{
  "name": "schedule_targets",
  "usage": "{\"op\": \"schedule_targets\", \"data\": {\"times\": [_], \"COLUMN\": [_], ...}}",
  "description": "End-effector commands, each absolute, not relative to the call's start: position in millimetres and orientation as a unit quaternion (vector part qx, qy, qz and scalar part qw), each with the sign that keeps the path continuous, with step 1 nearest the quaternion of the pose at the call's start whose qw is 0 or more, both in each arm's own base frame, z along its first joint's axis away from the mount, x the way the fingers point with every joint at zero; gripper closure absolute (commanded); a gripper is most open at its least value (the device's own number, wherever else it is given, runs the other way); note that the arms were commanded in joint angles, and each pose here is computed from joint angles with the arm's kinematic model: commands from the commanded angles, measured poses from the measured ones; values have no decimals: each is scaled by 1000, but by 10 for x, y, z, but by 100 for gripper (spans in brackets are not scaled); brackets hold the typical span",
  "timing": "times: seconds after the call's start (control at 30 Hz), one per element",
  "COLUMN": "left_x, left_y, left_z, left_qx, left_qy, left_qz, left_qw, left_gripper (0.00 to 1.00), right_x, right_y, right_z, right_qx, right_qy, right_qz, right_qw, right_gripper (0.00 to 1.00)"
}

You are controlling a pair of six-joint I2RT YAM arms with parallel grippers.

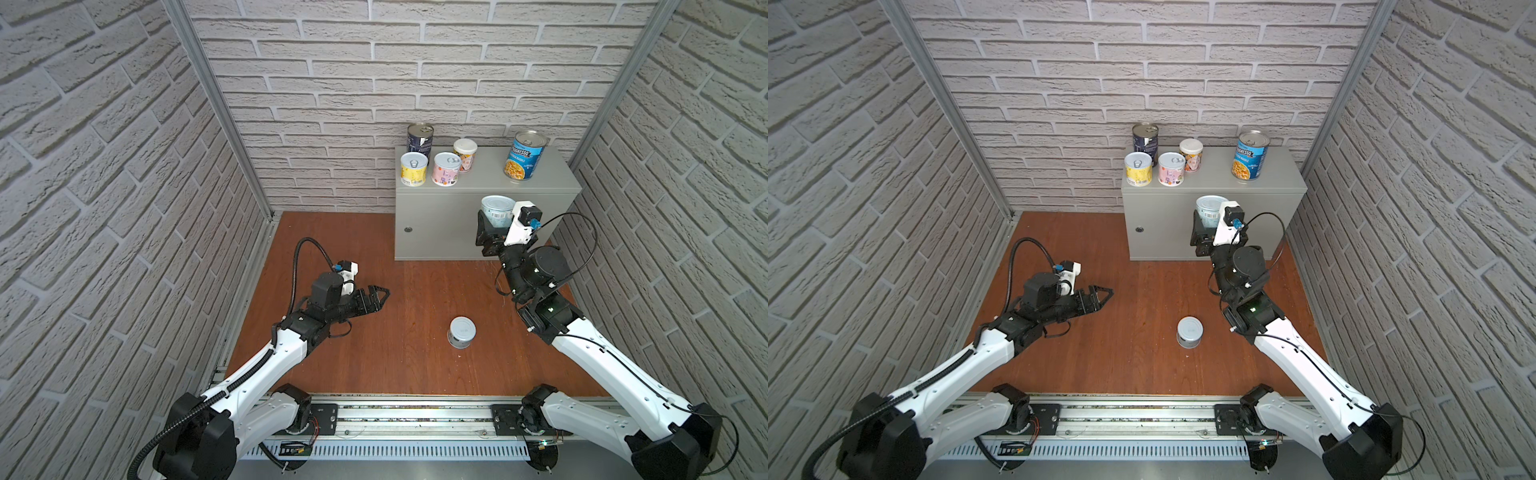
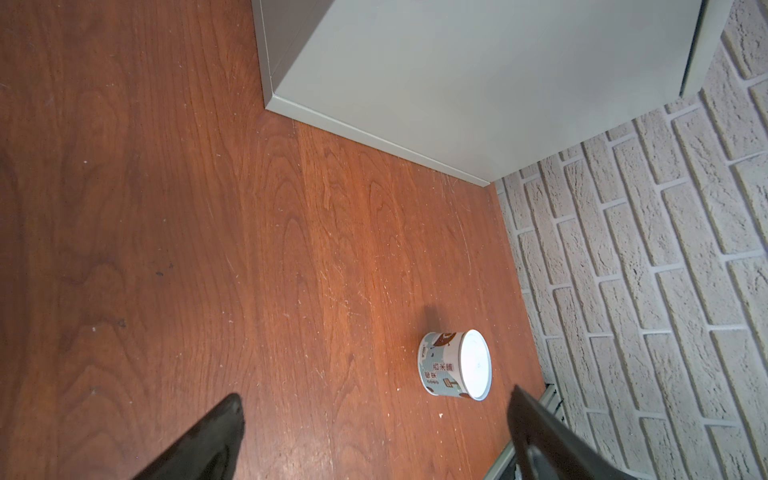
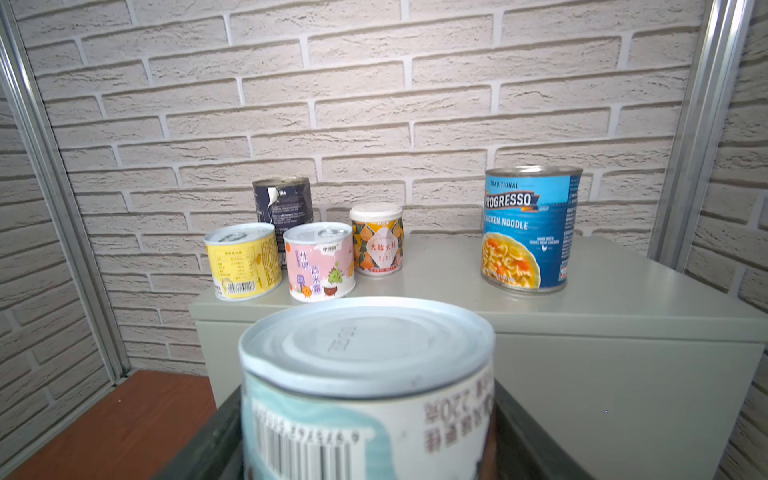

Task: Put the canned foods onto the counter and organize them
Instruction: 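Carry the white-lidded can up toward the cabinet top with the right gripper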

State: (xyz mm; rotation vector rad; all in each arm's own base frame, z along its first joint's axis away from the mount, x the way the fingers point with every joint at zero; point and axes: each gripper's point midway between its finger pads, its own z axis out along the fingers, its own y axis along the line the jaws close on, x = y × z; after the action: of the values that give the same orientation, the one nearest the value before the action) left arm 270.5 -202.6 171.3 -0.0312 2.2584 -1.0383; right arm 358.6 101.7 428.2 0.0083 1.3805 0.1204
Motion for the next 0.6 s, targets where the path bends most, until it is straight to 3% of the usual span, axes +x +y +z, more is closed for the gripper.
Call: {"op": "schedule_targets", "data": {"times": [0.0,0.57], "left_x": [2760,2730], "left_y": [-2019,-2002], "left_z": [1873,1868], "left_qx": [-10,-2], "left_qy": [841,843], "left_qz": [-410,-404], "left_qw": [352,355], "left_gripper": [2,2], "right_x": [3494,4160], "right_y": [974,731], "right_z": [4937,5201], "right_qx": [13,54], "right_qy": [553,535], "right_qz": [88,134], "right_qw": [828,833], "right_gripper": [39,39]}}
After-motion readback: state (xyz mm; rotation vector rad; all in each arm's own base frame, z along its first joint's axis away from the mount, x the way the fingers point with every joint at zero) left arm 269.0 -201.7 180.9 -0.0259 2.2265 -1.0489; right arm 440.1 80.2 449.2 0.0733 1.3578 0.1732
